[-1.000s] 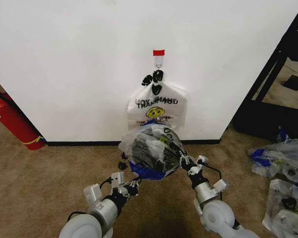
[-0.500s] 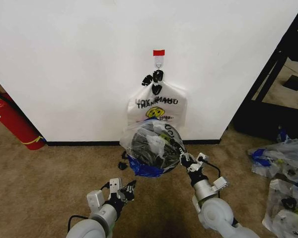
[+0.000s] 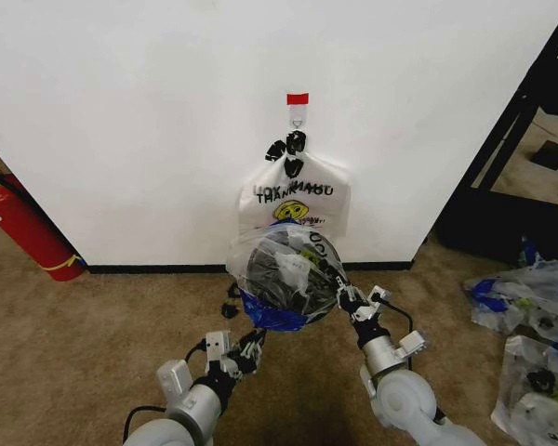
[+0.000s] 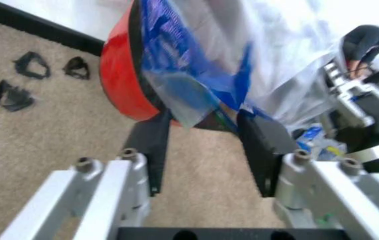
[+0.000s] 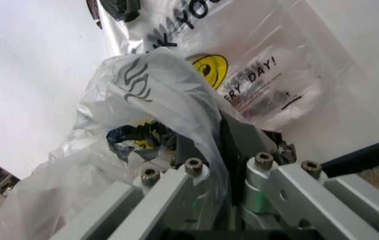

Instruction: Pick up the garbage bag from the wall and place it over the trash bin.

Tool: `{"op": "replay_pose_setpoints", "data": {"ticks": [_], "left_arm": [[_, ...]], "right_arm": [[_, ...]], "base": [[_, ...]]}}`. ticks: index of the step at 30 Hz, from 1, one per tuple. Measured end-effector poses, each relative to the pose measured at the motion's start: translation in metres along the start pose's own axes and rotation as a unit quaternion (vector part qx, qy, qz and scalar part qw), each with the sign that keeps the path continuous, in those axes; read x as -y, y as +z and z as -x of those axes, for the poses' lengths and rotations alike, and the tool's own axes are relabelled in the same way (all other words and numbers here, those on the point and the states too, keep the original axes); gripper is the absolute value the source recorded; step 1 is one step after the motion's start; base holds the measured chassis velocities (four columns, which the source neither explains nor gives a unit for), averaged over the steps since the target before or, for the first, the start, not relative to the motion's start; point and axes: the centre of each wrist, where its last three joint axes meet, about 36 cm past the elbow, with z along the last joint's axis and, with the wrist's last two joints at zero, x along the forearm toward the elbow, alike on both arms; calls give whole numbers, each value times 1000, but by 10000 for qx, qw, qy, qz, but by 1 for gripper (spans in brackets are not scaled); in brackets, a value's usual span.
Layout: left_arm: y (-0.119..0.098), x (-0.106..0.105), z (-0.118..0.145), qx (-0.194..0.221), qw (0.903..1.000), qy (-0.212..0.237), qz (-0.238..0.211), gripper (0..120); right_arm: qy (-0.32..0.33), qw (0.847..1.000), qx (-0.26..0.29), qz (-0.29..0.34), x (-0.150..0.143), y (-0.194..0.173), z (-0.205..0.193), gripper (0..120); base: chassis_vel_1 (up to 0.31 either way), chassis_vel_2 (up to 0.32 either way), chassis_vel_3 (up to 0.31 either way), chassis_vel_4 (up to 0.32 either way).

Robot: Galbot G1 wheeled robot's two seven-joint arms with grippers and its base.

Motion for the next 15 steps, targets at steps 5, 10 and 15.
{"op": "replay_pose_setpoints", "data": {"ticks": [5,10,15], "left_arm": [[-3,5,1,54,9998,98,-179,63],[-3,8,-2,26,9996,173,-235,84],[0,11,-4,-43,9995,234,-226,98]], "right_arm": [[-5,10000,19,-29,1,-2,2,1],[-1,10000,42,-64,3,-4,5,1],[11,10000,47,-85,5,-5,7,1]], "base": [[0,0,0,0],[0,0,0,0],[0,0,0,0]]}}
